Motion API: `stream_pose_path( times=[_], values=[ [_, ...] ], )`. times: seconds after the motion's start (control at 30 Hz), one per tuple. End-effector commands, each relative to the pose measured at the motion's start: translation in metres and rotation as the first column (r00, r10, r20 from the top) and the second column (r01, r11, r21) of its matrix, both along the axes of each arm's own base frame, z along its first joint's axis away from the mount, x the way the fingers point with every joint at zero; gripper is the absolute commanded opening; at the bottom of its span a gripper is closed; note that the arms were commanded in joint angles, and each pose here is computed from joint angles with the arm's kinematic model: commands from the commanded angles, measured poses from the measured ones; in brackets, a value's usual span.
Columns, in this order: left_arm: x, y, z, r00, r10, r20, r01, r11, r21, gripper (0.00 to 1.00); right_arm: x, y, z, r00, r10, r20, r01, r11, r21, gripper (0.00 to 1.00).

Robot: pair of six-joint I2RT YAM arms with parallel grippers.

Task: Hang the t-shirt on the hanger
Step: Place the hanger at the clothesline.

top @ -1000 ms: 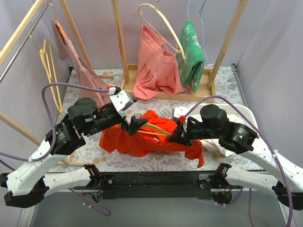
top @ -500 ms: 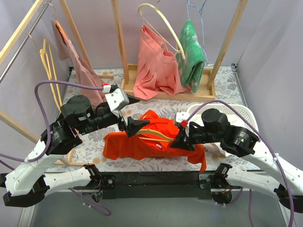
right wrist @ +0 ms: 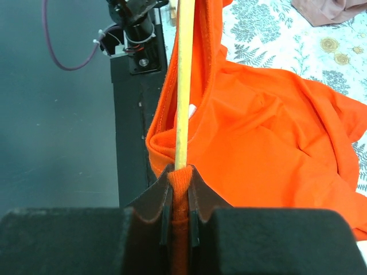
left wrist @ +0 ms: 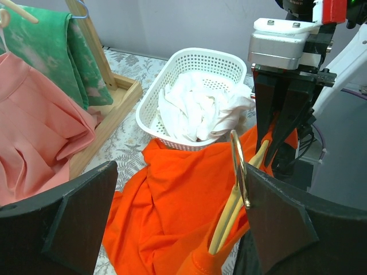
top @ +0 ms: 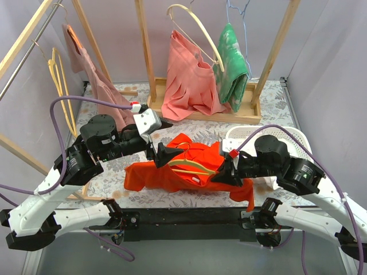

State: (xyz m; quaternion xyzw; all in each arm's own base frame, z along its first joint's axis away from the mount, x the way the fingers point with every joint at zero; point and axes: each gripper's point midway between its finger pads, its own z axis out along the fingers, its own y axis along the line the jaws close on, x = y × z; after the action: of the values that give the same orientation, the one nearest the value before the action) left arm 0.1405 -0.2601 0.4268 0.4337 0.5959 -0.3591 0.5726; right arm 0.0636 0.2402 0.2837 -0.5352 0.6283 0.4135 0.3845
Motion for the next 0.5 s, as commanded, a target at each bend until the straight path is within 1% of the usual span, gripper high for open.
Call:
stream_pose_path(
  times=[0.0,0.13,0.23,0.33,0.37,0.4,0.43,0.47],
  values=[
    [-0.005,0.002,0.014,1.0,-0.02,0.008,0.02,0.999,-0.03,0.85,-0.014,-0.004,0.016,0.999,0.051,0.005,-0.051,0.996,0.066,0.01],
    [-0.005,-0.003,0.015,0.999,-0.038,0.002,0.038,0.999,-0.028,0.85,-0.017,-0.009,0.012,0.999,0.047,0.0,-0.046,0.997,0.059,0.01],
    [-0.007,-0.007,0.014,0.998,-0.06,-0.013,0.06,0.998,-0.022,0.85,-0.012,-0.011,0.014,1.0,0.011,0.01,-0.012,0.998,0.062,0.01],
    [-0.014,-0.011,0.005,0.993,-0.108,-0.043,0.109,0.994,0.015,0.85,-0.001,-0.011,0.019,0.998,-0.052,0.024,0.05,0.997,0.065,0.01],
    [-0.017,-0.009,0.009,0.992,-0.121,-0.041,0.122,0.992,0.022,0.85,0.011,-0.012,0.019,0.992,-0.12,0.039,0.118,0.991,0.061,0.01],
    [-0.022,-0.005,0.003,0.989,-0.133,-0.058,0.137,0.989,0.056,0.85,0.016,-0.013,0.02,0.988,-0.15,0.038,0.147,0.987,0.06,0.01],
    [-0.023,-0.001,0.006,0.99,-0.133,-0.049,0.136,0.988,0.067,0.85,0.018,-0.013,0.021,0.985,-0.165,0.042,0.162,0.985,0.062,0.01],
    [-0.027,0.004,0.018,0.991,-0.134,-0.028,0.135,0.989,0.054,0.85,0.023,-0.014,0.022,0.981,-0.191,0.047,0.188,0.98,0.062,0.01]
  ],
)
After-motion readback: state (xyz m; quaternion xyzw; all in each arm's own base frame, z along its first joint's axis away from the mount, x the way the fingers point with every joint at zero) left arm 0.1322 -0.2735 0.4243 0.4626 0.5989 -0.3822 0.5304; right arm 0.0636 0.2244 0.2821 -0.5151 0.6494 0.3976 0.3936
